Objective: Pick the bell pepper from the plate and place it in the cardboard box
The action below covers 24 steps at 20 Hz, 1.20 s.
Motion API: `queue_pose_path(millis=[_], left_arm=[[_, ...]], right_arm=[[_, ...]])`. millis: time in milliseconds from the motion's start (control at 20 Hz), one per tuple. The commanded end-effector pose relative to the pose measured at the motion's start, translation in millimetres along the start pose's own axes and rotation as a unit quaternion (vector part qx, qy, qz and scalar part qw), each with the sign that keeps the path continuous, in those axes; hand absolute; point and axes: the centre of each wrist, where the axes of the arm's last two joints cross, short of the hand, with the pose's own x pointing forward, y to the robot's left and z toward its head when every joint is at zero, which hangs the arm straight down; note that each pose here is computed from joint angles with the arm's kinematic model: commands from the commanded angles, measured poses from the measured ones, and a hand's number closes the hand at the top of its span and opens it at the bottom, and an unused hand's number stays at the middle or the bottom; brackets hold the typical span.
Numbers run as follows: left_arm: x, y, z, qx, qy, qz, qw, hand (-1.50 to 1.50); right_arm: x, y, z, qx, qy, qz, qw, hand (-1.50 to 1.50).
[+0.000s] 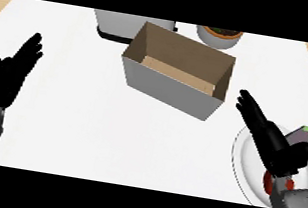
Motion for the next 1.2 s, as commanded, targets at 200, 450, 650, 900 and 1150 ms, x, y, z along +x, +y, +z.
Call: queue_pose_path(millis=[200, 450, 650, 900, 1150], left_arm=[[-14, 7, 16, 0.032, -0.021, -0.039, 0.9985, 0.0], [-41, -10, 35, 0.018, 0.016, -0.016, 0.9996, 0.0], [-50, -26, 48, 0.01, -0.003, -0.023, 0.9997, 0.0], [-41, -31, 55, 0.009, -0.006, -0.023, 0.9997, 0.0], [-46, -27, 54, 0.012, -0.008, -0.026, 0.9996, 0.0]], right_arm=[[54, -88, 10, -0.309, -0.145, 0.055, 0.939, -1.5], [-6, -124, 62, -0.552, 0.014, 0.124, 0.824, -1.5], [-23, -82, 71, -0.588, -0.052, 0.124, 0.798, -1.5], [-13, -88, 124, -0.506, 0.054, 0.239, 0.827, -1.5], [11, -115, 143, -0.405, 0.199, 0.332, 0.828, -1.5]])
